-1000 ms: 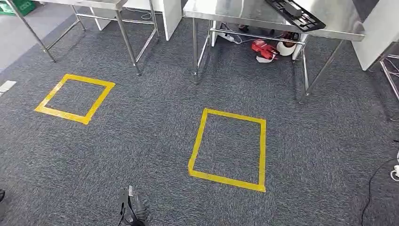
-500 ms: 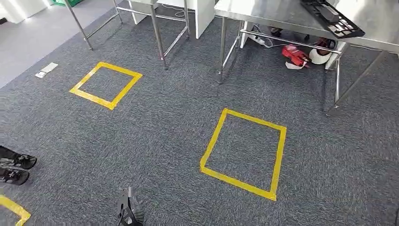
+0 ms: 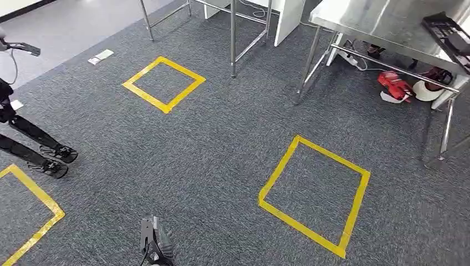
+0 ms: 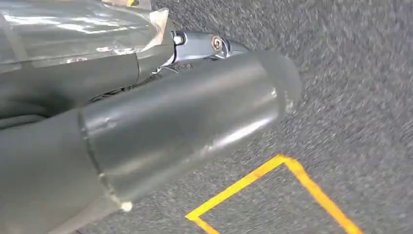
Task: Take the parts from the cabinet and place them on the table.
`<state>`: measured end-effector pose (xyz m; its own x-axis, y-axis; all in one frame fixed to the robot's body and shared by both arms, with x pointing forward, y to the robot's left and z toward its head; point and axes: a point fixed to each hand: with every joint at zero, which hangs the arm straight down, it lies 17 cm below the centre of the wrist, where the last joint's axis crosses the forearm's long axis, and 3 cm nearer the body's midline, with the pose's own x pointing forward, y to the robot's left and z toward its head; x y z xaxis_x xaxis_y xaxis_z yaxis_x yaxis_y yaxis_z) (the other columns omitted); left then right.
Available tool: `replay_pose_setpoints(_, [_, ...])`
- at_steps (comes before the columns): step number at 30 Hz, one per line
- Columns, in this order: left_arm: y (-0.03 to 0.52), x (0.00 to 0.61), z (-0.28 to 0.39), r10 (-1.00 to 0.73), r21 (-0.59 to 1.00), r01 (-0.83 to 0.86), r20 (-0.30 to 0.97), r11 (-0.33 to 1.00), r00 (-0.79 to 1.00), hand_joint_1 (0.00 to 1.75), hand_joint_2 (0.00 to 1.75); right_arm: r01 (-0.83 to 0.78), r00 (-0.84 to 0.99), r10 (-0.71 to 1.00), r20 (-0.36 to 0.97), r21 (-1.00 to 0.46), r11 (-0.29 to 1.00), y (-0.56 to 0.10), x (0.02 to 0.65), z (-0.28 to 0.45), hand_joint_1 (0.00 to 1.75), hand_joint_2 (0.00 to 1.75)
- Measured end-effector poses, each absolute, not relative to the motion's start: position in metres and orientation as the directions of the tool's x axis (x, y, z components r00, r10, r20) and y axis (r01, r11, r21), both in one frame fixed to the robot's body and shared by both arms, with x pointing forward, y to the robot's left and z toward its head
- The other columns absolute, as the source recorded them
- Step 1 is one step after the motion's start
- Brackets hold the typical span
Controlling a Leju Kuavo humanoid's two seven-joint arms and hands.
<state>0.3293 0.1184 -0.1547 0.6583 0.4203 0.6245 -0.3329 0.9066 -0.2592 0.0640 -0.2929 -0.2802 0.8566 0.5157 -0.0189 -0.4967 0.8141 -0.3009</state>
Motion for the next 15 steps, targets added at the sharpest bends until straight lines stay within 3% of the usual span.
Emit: replay_pose_setpoints(15, [0.107, 0.329, -0.153, 0.384, -0.275, -0.268, 0.625, 0.923, 0.679, 0.0, 0.0, -0.498, 0.856, 0.517, -0.019, -0.297, 0.815, -0.291, 0.063, -0.28, 0.0, 0.0])
